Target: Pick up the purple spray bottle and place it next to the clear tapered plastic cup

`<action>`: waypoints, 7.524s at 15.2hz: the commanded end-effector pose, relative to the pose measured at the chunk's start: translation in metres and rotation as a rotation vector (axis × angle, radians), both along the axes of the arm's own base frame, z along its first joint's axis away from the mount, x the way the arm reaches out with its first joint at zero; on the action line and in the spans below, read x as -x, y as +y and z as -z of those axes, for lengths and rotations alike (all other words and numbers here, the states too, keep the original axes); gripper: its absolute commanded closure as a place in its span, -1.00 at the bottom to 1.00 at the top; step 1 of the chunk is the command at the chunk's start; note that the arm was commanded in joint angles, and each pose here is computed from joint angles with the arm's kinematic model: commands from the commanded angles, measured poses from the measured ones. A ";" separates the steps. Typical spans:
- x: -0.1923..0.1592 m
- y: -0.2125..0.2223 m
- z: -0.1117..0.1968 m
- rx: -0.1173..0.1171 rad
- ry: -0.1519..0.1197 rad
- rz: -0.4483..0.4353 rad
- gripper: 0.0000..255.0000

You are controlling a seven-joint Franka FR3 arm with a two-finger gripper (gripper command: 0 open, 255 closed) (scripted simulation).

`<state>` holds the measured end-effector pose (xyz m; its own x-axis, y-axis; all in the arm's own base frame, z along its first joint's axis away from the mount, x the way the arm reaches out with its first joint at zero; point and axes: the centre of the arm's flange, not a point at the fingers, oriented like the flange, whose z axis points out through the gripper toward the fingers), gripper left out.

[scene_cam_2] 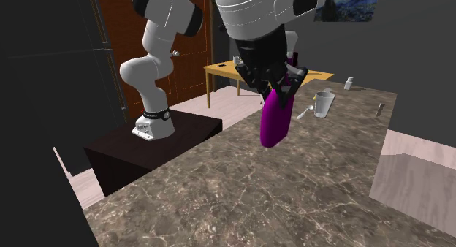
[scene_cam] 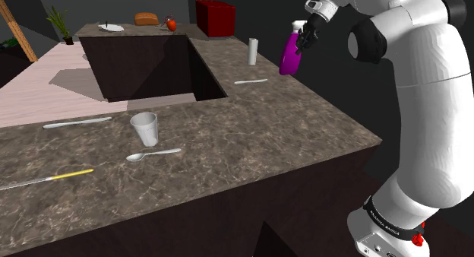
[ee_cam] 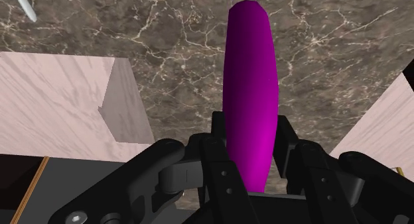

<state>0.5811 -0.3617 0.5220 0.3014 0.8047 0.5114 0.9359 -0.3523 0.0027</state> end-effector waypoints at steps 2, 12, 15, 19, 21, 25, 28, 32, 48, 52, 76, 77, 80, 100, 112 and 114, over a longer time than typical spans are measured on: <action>-0.001 0.000 -0.015 0.000 0.000 0.000 1.00; -0.001 0.000 -0.068 0.000 0.000 0.000 1.00; -0.001 0.000 -0.084 0.000 0.000 0.000 1.00; 0.000 0.026 -0.093 0.000 0.000 0.000 1.00; 0.000 0.053 -0.093 0.000 0.000 0.000 1.00; 0.002 0.106 -0.093 0.000 0.000 0.000 1.00; 0.003 0.145 -0.093 0.000 0.000 0.000 1.00; 0.004 0.198 -0.093 0.000 0.000 0.000 1.00; 0.009 0.409 -0.094 0.000 0.000 0.000 1.00; 0.011 0.462 -0.094 0.000 0.000 0.000 1.00; 0.018 0.771 -0.095 0.000 0.000 0.000 1.00; 0.018 0.771 -0.089 0.000 0.000 0.000 1.00; 0.018 0.771 -0.074 0.000 0.000 0.000 1.00; 0.018 0.771 0.032 0.000 0.000 0.000 1.00; 0.018 0.771 0.095 0.000 0.000 0.000 1.00; 0.018 0.771 0.106 0.000 0.000 0.000 1.00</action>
